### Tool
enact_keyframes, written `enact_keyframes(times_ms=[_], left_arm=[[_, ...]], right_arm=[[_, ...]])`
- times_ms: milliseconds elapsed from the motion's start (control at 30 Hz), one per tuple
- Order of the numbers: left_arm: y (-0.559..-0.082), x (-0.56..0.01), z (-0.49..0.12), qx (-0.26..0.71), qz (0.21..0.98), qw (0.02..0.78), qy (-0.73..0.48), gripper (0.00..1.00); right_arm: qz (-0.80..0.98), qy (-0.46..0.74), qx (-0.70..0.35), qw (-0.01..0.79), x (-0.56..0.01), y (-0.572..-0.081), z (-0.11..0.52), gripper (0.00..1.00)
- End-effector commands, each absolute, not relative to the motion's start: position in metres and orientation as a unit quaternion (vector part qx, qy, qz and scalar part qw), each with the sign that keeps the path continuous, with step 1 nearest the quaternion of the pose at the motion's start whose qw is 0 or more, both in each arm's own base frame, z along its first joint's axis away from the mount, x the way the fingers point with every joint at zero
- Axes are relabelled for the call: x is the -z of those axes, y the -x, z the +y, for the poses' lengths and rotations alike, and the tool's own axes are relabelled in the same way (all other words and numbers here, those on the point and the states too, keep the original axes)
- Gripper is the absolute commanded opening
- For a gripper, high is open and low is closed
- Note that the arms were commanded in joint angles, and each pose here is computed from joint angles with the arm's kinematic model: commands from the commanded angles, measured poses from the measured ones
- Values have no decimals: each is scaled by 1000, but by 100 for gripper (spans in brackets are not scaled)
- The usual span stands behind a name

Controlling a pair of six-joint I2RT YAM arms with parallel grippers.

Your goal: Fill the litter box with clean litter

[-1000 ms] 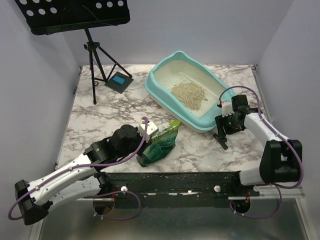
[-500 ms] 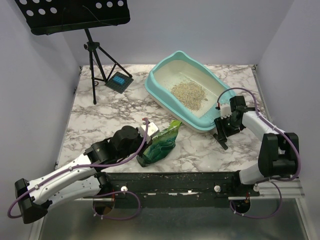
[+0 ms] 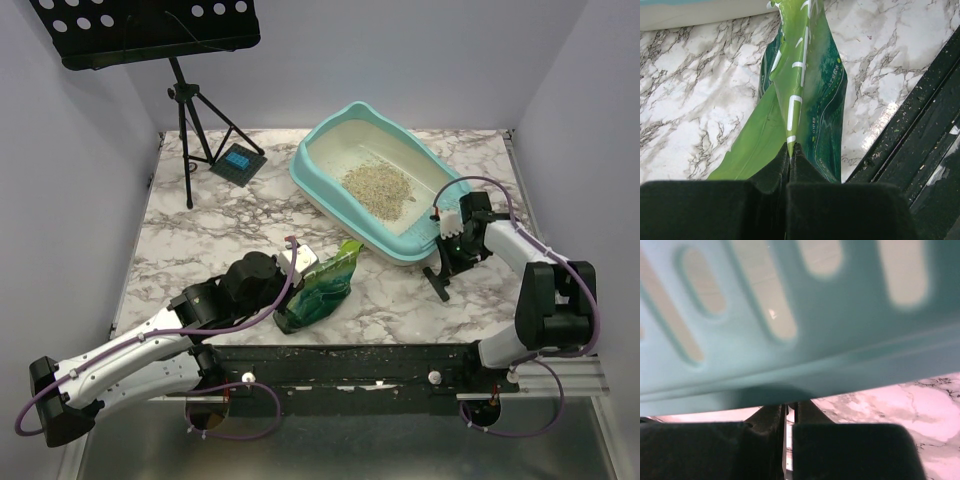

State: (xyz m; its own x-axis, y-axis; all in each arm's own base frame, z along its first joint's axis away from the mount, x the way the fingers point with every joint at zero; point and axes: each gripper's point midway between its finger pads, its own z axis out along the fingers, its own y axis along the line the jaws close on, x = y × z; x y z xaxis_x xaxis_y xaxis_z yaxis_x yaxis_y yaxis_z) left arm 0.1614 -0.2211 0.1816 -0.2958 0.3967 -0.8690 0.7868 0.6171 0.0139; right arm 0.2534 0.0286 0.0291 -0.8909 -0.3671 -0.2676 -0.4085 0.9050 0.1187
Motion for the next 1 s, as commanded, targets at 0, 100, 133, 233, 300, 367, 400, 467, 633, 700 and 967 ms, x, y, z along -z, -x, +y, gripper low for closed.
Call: enact_keyframes(times_ms=[0, 100, 133, 233, 300, 367, 400, 467, 633, 700, 967], left_arm=[[-173, -243, -237, 257, 719, 542, -351, 0], [-173, -244, -235, 254, 719, 544, -349, 0], [-173, -245, -236, 255, 718, 545, -350, 0], [-174, -244, -235, 252, 718, 547, -349, 0], [-174, -243, -236, 251, 719, 545, -351, 0], [-174, -242, -236, 249, 720, 544, -352, 0], [-174, -241, -236, 248, 721, 543, -354, 0], [-175, -240, -235, 244, 722, 544, -352, 0], [-179, -238, -234, 236, 725, 546, -347, 11], [-180, -235, -234, 232, 728, 543, -349, 19], [-180, -223, -241, 231, 735, 525, -363, 47]], right_arm=[[971, 198, -78, 108, -21, -249, 24, 3], [971, 194, -80, 112, -26, -251, 25, 1], [971, 193, -82, 116, -30, -253, 26, 0], [968, 192, -81, 137, -47, -261, 27, 1], [967, 194, -73, 151, -58, -266, 26, 0], [965, 194, -69, 163, -68, -269, 26, 0], [965, 194, -69, 164, -72, -270, 26, 0], [965, 193, -58, 167, -79, -273, 24, 0], [963, 215, 7, 163, -96, -274, 17, 0], [960, 219, 19, 176, -107, -275, 16, 0], [941, 221, 156, 205, -156, -277, -13, 0]])
